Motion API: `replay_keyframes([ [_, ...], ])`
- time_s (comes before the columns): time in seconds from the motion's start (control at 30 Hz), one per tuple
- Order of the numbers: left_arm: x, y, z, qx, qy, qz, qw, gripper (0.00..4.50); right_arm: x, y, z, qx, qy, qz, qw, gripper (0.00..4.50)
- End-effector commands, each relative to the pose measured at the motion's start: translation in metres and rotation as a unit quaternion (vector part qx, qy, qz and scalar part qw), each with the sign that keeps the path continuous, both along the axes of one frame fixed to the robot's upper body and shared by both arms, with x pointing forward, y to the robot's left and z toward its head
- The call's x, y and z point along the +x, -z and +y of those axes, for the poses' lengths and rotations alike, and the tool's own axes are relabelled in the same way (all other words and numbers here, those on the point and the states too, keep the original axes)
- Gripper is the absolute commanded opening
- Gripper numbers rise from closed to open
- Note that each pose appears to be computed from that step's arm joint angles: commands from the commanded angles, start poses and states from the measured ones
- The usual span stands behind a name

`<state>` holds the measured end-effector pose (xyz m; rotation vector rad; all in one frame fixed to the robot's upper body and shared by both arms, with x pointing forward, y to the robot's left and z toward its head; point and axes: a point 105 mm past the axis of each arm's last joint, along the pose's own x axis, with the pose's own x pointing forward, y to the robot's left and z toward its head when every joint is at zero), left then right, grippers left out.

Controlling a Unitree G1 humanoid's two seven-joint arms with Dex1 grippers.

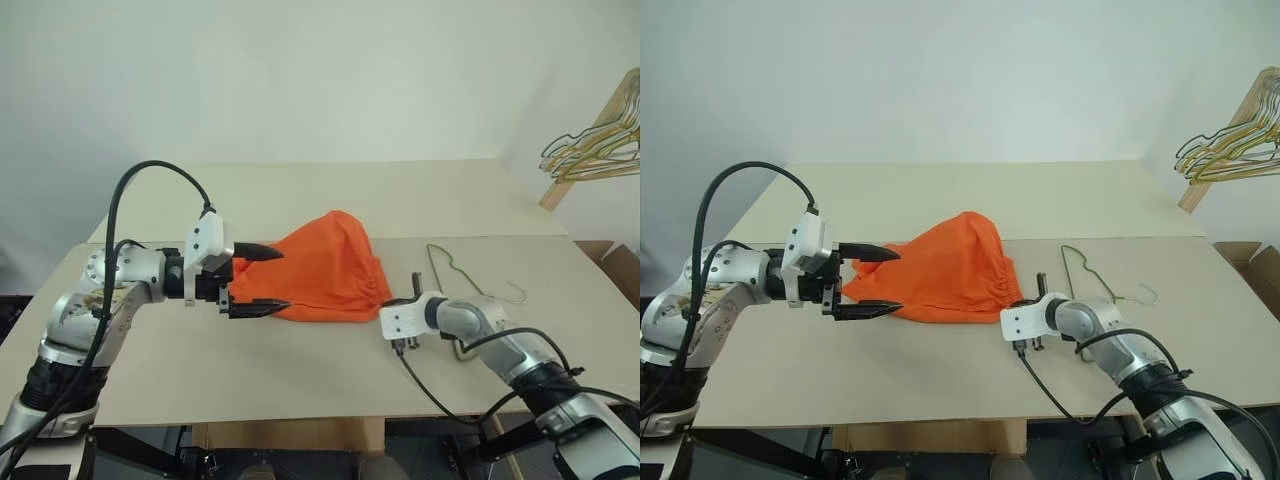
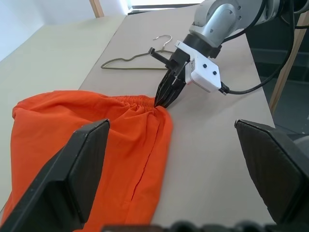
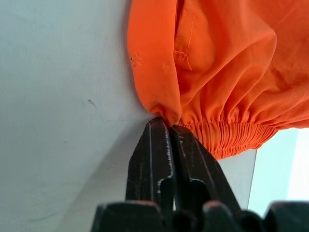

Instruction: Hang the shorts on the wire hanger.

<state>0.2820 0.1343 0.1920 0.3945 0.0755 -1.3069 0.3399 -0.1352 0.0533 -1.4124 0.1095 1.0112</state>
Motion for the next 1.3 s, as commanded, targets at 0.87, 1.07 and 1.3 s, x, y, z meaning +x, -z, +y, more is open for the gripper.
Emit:
replay_keyframes([
  [0.87, 0.041, 0.089, 0.054, 0.254, -0.034, -0.076, 0.964, 4.50, -0.048, -0.069, -0.018, 0.046, -0.052, -0.014, 0.997, 0.01],
  [1.07, 0.056, 0.111, 0.053, 0.319, -0.024, -0.121, 0.940, 4.50, -0.049, -0.071, -0.016, 0.051, -0.049, -0.015, 0.997, 0.01],
  [1.3, 0.068, 0.122, 0.063, 0.363, -0.031, -0.150, 0.919, 3.25, -0.051, -0.074, -0.020, 0.051, -0.042, -0.015, 0.998, 0.00],
])
